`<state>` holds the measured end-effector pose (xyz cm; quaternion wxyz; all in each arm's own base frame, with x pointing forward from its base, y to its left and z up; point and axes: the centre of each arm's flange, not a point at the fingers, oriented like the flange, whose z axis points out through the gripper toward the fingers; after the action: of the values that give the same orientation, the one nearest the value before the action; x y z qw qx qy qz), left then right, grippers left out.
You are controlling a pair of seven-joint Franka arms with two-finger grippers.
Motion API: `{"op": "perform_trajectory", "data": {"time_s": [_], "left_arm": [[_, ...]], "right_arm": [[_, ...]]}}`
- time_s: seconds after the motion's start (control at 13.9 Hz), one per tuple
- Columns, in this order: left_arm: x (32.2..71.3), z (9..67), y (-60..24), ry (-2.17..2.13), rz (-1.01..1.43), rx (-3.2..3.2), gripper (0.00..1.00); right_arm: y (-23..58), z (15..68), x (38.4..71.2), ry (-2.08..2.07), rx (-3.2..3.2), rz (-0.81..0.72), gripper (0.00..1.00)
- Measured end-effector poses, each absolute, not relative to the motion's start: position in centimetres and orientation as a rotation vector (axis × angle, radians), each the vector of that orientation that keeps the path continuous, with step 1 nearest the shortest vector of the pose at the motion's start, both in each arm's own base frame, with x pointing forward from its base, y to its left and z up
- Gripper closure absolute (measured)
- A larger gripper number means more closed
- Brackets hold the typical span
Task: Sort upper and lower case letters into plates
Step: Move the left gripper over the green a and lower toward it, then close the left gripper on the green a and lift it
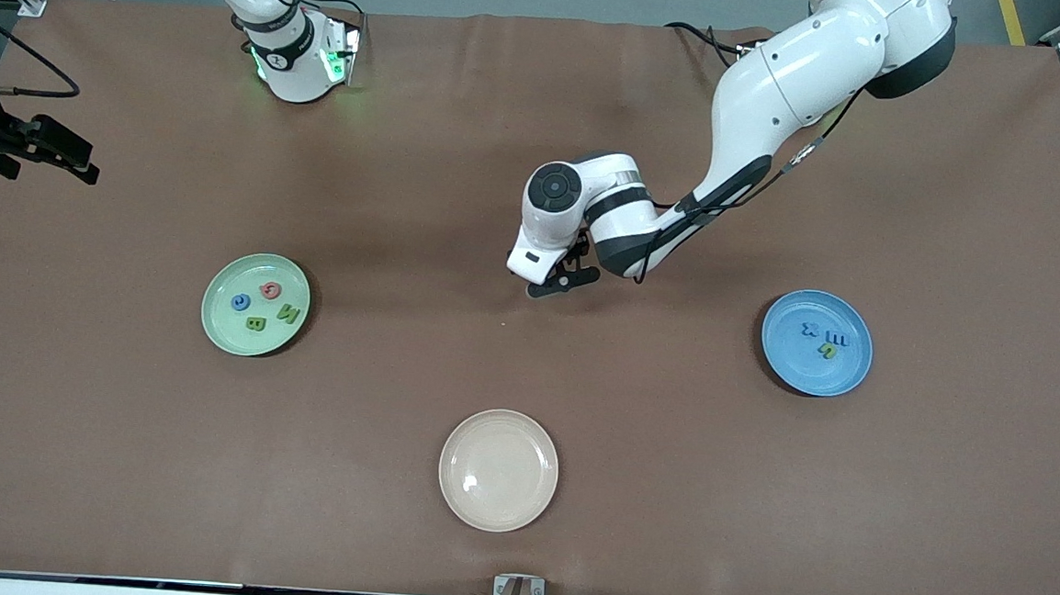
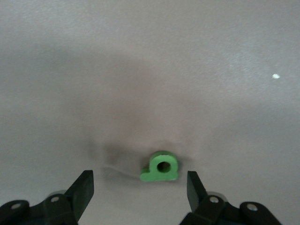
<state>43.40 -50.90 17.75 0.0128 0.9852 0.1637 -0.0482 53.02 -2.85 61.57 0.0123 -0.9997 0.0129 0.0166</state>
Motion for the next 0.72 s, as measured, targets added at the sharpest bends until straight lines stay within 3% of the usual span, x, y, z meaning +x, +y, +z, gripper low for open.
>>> {"op": "perform_trajectory", "data": {"time_s": [0.72], "left_arm": [[43.31, 17.45, -51.15, 0.505, -0.14, 3.06, 0.19]], "right_arm": [[-3.27, 61.58, 52.99, 0.053, -3.112, 0.051, 0.0]]}}
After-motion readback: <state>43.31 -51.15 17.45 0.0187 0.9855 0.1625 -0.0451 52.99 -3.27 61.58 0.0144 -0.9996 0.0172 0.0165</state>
